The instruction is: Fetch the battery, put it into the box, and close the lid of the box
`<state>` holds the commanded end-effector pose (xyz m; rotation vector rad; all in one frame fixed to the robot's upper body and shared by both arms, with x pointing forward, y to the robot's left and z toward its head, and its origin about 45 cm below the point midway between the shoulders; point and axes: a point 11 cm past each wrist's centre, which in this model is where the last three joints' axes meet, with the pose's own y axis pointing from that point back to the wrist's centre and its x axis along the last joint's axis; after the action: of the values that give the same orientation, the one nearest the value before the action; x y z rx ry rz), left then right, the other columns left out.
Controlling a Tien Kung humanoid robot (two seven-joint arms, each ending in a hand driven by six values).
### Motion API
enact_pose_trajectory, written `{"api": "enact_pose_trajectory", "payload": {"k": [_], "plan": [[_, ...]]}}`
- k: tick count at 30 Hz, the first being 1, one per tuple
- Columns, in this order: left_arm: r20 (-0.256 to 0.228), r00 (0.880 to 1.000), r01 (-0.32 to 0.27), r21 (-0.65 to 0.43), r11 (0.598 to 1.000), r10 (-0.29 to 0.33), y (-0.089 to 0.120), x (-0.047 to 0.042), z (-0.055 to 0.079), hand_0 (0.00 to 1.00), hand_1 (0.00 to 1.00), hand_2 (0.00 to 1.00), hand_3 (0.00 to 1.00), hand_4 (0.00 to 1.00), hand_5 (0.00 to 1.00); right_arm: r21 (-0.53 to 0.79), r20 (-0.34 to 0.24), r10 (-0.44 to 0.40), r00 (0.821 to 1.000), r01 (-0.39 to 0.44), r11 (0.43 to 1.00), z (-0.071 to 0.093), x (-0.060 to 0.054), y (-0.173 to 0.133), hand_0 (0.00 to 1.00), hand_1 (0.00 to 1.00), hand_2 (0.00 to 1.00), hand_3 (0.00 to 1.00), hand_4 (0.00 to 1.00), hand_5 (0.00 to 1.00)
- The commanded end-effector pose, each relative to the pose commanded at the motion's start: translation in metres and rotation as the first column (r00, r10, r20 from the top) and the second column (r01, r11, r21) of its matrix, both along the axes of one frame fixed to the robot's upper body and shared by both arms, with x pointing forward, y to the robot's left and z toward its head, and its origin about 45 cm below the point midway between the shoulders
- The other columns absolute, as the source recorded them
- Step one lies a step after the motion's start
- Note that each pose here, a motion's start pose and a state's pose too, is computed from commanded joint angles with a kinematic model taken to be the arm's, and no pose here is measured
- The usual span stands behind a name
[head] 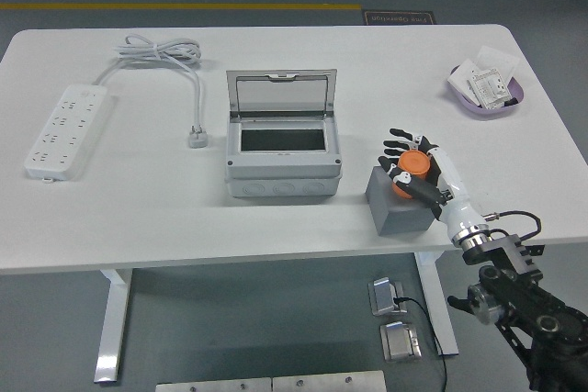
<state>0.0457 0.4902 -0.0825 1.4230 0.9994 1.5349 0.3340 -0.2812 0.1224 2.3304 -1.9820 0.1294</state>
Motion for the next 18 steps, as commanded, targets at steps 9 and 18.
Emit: {"api": "enact_pose_trajectory", "payload": {"k": [9,18], "plan": [[0.002,1.0,0.005,0.001,1.0,-0.005,0.0003,0.0009,0.0002,0.624,0.676,0.63,0.617,0.657,0.182,0.002,0.006,-0.025,1.0,0.025,1.0,0.0009,0.0012,-0.0017,0.55,0.635,0.638,0.762,0.543,0.042],[0.007,1.0,0.013,0.0,1.0,-0.013,-0.0005,0.0022,0.0,0.624,0.676,0.631,0.617,0.659,0.179,-0.001,0.013,-0.044,0.999,0.044,0.999,0.0019,0.0035,-0.0008,0.494,0.535,0.593,0.658,0.012,0.002]]}}
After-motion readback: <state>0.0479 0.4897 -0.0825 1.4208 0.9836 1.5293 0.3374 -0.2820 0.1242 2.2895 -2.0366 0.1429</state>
